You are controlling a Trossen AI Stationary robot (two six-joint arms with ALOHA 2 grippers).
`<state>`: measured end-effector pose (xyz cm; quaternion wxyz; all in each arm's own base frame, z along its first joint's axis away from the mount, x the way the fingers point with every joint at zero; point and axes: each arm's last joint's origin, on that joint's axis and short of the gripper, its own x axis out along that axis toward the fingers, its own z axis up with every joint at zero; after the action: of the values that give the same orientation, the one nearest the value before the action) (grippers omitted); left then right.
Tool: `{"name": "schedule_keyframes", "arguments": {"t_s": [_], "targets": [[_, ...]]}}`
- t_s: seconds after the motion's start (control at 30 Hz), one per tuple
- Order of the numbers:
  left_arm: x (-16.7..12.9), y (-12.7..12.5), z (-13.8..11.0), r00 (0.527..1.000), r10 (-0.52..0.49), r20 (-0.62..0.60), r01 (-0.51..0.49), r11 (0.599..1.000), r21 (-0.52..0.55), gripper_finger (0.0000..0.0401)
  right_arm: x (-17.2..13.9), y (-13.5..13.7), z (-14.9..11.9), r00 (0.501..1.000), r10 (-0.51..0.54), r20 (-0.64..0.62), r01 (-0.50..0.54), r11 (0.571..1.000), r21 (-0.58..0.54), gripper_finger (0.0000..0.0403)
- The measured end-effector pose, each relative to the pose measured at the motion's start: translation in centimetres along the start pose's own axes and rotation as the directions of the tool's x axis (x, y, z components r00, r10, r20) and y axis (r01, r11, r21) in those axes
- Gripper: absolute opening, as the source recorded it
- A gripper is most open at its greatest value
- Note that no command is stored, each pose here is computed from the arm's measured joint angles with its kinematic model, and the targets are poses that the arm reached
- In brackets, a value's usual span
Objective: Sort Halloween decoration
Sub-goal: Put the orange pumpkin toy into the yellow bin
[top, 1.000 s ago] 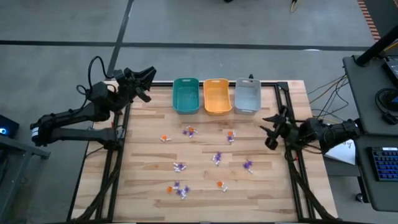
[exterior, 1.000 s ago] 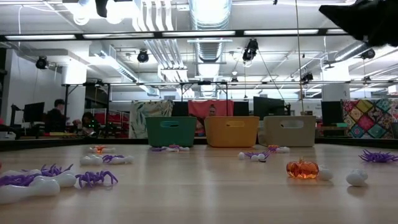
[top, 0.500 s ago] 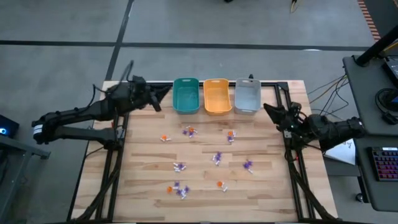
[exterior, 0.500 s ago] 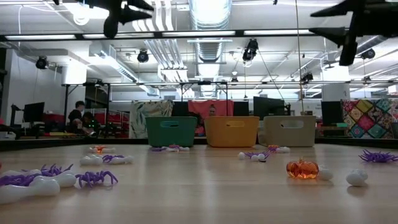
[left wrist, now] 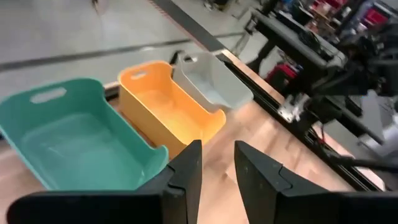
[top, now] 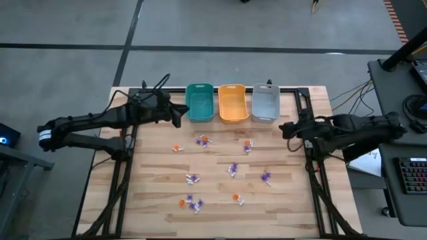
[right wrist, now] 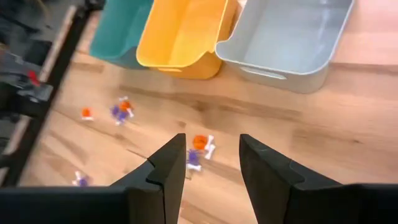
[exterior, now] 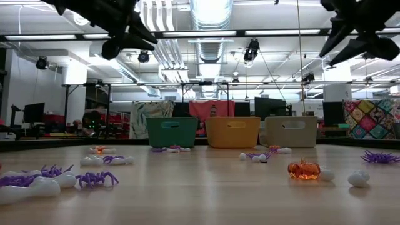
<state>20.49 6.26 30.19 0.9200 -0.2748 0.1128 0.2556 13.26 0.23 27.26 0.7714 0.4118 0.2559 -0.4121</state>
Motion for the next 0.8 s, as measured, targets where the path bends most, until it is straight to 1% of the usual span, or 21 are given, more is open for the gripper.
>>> {"name": "schedule_keyframes", "arguments": {"t_s": [0.13,0.3,0.37,0.43,0.57,0.63,0.7,0.8], "targets": [[0.4,0.0,-0.3,0.999,-0.022,-0.036,0.022,1.000,0.002,0.0078,0.7,2.1,0.2,0.999,-0.038,0.013,0.039,0.996,-0.076,0.0139],[0.7,-0.1,-0.5,0.997,-0.042,-0.067,0.042,0.999,-0.007,0.0078,1.8,4.5,0.1,0.996,-0.084,-0.011,0.083,0.990,-0.112,0.0139],[0.9,-0.1,-0.6,0.996,-0.042,-0.074,0.041,0.999,-0.007,0.0078,1.9,5.7,0.4,0.996,-0.085,-0.004,0.084,0.989,-0.122,0.0139],[1.0,-0.1,-0.6,0.996,-0.045,-0.073,0.044,0.999,-0.015,0.0078,2.4,6.8,0.4,0.995,-0.100,-0.005,0.097,0.977,-0.191,0.0139],[0.9,-0.2,-0.5,0.997,-0.052,-0.063,0.050,0.998,-0.025,0.0078,3.4,9.4,0.5,0.994,-0.109,-0.009,0.097,0.918,-0.386,0.0139],[0.9,-0.2,-0.5,0.997,-0.052,-0.061,0.051,0.998,-0.025,0.0078,3.6,10.9,0.7,0.995,-0.104,-0.005,0.089,0.875,-0.476,0.0139],[0.8,-0.3,-0.3,0.997,-0.055,-0.056,0.054,0.998,-0.022,0.0078,4.1,12.4,0.8,0.994,-0.105,-0.014,0.079,0.822,-0.564,0.0139],[0.5,-0.6,0.2,0.997,-0.066,-0.039,0.065,0.998,-0.011,0.0078,4.9,14.5,0.7,0.994,-0.100,-0.045,0.047,0.758,-0.651,0.0139]]}}
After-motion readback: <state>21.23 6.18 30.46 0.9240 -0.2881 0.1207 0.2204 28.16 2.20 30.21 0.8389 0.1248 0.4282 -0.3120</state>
